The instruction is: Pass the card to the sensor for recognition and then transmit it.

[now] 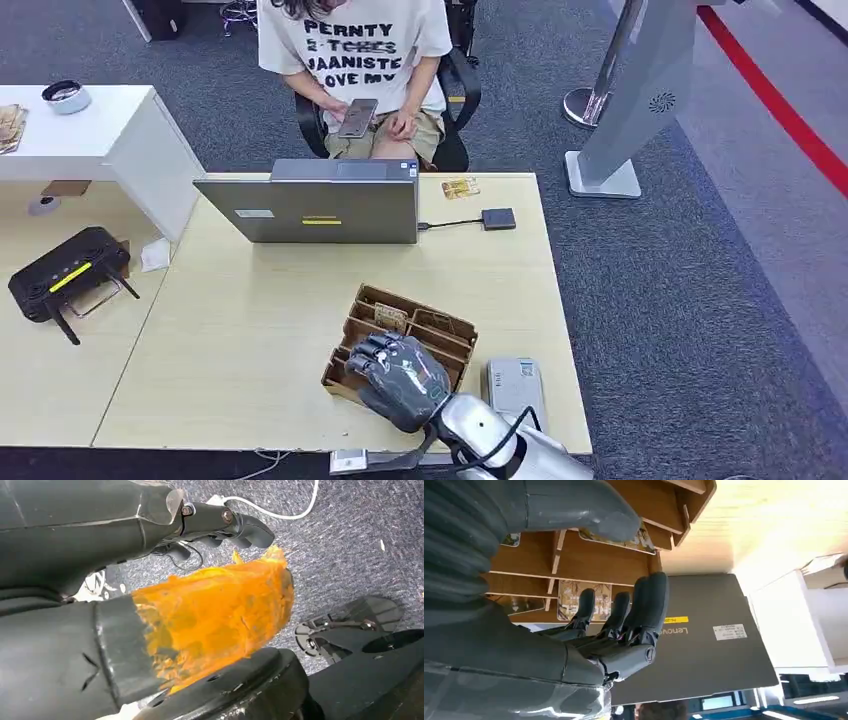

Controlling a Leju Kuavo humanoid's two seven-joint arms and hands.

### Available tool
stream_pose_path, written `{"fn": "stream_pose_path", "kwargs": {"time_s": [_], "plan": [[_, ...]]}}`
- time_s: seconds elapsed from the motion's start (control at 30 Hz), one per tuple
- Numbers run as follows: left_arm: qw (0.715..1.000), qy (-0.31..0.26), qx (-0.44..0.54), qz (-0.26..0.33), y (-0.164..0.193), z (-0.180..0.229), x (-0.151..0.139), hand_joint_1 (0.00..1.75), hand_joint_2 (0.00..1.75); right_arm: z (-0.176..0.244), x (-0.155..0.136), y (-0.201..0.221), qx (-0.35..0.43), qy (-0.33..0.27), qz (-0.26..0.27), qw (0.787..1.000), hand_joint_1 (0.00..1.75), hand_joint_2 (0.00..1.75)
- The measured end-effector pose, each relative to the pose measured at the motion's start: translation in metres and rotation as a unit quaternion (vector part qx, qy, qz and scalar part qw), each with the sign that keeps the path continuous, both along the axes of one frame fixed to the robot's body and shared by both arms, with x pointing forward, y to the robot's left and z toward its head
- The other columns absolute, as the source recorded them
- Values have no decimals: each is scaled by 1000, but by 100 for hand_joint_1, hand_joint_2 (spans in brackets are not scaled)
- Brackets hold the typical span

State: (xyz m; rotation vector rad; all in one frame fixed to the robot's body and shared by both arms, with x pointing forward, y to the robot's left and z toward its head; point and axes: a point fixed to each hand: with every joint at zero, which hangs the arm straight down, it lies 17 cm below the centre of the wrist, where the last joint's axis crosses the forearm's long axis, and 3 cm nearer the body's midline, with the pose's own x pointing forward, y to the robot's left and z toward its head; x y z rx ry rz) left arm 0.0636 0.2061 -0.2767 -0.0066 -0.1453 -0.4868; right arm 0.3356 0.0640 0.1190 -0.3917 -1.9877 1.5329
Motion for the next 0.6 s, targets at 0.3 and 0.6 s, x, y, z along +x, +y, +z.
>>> {"fn": "stream_pose_path", "kwargs": {"time_s": [0.3,0.6], "plan": [[1000,0,0,0,0,0,0,0,0,2,2,-2,3,1,-4,1000,82,175],[1000,0,0,1,0,0,0,0,0,-2,0,0,0,18,2,1000,80,175]]}}
